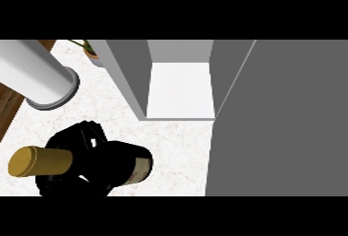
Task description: Pick up the wine, place it into the cabinet and close the cabinet
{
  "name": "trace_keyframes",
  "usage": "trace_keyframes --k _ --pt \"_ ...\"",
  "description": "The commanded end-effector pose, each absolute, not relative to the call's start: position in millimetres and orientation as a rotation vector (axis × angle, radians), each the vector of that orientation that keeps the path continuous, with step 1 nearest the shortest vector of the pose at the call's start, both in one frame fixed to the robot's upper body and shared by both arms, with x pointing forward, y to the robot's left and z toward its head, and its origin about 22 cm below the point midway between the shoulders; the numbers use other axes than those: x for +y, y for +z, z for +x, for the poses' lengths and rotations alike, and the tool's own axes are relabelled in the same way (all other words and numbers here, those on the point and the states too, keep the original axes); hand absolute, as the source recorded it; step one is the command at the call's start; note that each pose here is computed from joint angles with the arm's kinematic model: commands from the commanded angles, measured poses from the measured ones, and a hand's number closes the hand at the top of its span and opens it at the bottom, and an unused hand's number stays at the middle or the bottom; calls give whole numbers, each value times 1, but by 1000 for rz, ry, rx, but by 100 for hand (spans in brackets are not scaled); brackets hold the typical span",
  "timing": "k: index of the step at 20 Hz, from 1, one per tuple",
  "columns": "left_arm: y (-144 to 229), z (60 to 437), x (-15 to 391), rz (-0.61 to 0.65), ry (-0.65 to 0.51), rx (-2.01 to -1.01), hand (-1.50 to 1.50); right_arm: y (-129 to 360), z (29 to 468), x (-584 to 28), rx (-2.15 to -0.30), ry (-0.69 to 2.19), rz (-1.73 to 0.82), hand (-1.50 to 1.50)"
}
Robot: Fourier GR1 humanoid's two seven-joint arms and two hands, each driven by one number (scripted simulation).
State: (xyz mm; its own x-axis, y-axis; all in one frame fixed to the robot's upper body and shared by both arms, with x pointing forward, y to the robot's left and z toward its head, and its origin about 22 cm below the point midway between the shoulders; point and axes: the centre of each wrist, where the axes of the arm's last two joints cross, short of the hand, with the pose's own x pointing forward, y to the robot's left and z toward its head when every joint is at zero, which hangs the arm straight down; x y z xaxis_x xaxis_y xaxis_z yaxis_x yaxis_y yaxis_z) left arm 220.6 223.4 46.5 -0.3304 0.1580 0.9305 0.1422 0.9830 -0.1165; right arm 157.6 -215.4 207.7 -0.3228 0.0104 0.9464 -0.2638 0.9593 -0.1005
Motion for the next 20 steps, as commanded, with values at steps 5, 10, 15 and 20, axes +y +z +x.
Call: trace_keyframes --k 5,10,15,20 --pt "89 234 171 -329 -41 -1904 150 214 143 -218 -1920 274 252 -150" --pt "107 226 132 -347 24 -1898 150 212 145 -223 -1927 248 241 -150" --pt "132 249 104 -341 31 -1888 150 206 147 -239 -1937 260 248 -150" --pt "133 251 72 -289 30 -1906 150 210 130 -228 -1928 246 271 -150"
